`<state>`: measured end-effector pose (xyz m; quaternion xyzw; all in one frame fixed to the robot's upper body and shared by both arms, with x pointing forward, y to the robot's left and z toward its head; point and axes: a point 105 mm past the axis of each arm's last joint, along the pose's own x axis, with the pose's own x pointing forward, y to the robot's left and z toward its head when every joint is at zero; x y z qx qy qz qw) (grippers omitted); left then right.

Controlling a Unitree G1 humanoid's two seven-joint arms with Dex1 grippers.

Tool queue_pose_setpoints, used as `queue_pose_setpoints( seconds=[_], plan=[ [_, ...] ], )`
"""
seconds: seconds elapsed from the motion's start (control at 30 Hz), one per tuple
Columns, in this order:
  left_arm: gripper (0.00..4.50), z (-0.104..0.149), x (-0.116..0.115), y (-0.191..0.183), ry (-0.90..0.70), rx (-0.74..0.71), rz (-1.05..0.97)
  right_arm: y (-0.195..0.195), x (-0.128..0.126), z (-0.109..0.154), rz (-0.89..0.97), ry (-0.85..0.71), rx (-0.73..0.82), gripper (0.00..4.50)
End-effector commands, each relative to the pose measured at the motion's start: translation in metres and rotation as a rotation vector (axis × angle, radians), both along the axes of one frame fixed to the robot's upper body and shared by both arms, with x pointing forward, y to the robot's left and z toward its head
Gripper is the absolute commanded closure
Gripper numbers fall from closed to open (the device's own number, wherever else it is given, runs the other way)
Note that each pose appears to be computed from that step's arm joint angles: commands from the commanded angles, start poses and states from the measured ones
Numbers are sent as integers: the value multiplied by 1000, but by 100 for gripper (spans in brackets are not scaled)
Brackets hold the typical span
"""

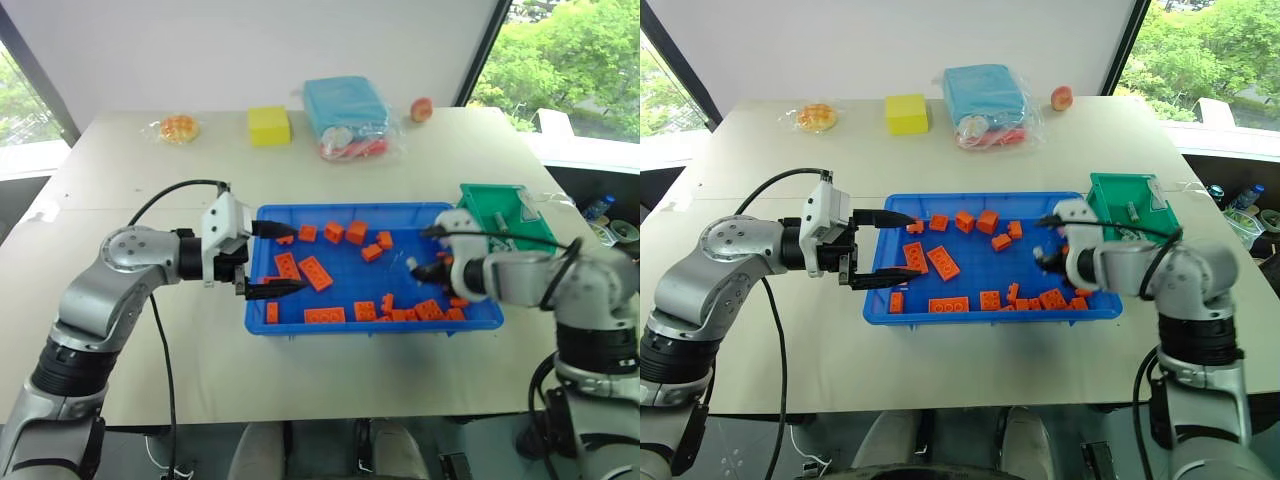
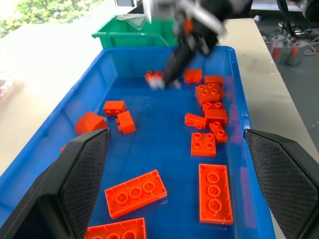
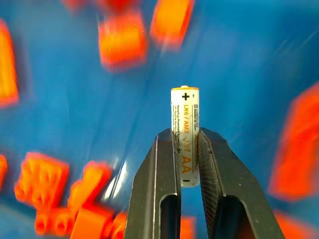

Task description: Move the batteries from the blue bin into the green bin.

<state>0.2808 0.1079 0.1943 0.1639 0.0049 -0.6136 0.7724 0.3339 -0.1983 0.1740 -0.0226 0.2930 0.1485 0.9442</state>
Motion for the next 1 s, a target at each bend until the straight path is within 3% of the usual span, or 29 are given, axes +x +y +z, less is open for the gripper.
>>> queue_pose_setpoints(
  seconds=[0.03, 0.13, 0.23, 0.3, 0.33, 0.5, 0.67, 0.87, 1.0],
  plan=[
    [0, 8, -1, 4, -33, -8, -9, -40, 11, 46, -130, -168, 4, 450],
    [0, 7, 0, 6, -27, -7, -11, -69, 13, 54, -223, -210, -35, 450],
    [0, 10, 0, 7, -15, -14, -19, -84, 9, 32, -264, -162, -75, 450],
    [0, 12, 1, 7, -4, -26, -26, -86, 8, 20, -265, -140, -58, 337],
    [0, 13, 1, 7, -1, -29, -27, -88, 8, 17, -268, -140, -57, 306],
    [0, 17, -1, 8, 7, -31, -31, -108, 14, 23, -211, -292, -276, 52],
    [0, 16, -3, 19, 16, -17, 12, -115, -3, 37, 131, -416, -451, 52],
    [0, 25, -9, 42, 49, -15, 65, -115, -43, 49, 492, -411, -442, 52],
    [0, 31, -12, 60, 69, -2, 111, -119, -68, 40, 637, -325, -361, 52]
  ],
)
